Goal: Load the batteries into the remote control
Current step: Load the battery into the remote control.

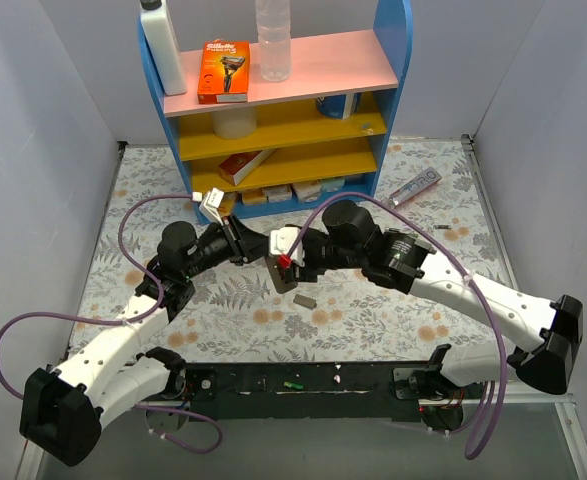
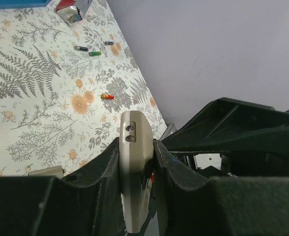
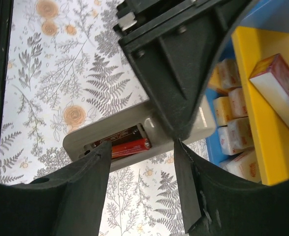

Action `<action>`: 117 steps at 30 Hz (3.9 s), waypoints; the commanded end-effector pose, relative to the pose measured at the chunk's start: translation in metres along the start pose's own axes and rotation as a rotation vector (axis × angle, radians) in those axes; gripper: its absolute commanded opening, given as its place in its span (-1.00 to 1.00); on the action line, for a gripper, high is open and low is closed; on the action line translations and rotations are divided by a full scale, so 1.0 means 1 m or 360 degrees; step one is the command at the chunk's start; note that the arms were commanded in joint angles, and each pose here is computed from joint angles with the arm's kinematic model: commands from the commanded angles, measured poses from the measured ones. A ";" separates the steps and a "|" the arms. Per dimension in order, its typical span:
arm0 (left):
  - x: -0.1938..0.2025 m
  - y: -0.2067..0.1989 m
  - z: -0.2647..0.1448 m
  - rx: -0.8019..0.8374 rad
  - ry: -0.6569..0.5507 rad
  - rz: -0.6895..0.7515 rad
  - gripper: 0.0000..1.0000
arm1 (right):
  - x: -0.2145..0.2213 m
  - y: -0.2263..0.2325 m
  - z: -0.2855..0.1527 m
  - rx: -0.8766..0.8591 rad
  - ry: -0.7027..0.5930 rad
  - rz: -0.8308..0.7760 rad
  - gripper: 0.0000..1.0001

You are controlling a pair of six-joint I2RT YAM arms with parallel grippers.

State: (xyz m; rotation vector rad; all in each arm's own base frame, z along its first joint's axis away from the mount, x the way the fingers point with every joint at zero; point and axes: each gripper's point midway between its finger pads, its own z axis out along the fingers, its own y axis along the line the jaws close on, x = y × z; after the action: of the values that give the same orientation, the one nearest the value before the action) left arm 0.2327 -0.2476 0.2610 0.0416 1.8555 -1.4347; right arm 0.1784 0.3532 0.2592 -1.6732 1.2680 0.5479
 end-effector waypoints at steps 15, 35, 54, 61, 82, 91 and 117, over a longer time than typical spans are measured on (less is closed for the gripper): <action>-0.013 -0.020 -0.005 0.0058 -0.0055 0.0033 -1.00 | -0.027 -0.007 -0.005 0.0059 -0.0192 0.0022 -0.15; -0.015 -0.021 -0.005 0.0060 -0.0066 0.0031 -1.00 | -0.010 0.000 0.006 0.0050 -0.0065 -0.0019 -0.05; -0.018 -0.022 -0.008 0.0071 -0.0094 0.0010 -1.00 | 0.011 0.005 0.008 0.0084 0.0096 -0.0123 -0.09; -0.020 -0.025 -0.009 0.0090 -0.0098 0.0004 -1.00 | 0.017 0.006 0.010 0.0096 0.0130 -0.0157 -0.13; -0.020 -0.024 -0.011 0.0099 -0.0098 -0.0008 -1.00 | 0.003 -0.003 0.006 0.0206 0.0057 -0.0205 0.05; -0.018 -0.022 -0.011 0.0089 -0.0088 -0.0014 -1.00 | -0.014 -0.012 -0.001 0.0261 -0.0031 -0.0191 0.18; -0.017 -0.021 -0.012 0.0087 -0.0083 -0.0014 -1.00 | -0.019 -0.011 -0.005 0.0235 -0.0032 -0.0195 0.19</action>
State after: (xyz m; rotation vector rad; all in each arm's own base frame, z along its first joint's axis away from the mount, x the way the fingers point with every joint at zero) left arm 0.2360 -0.2387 0.2710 -0.0217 1.8308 -1.4507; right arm 0.1793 0.3594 0.2565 -1.6567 1.1834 0.3859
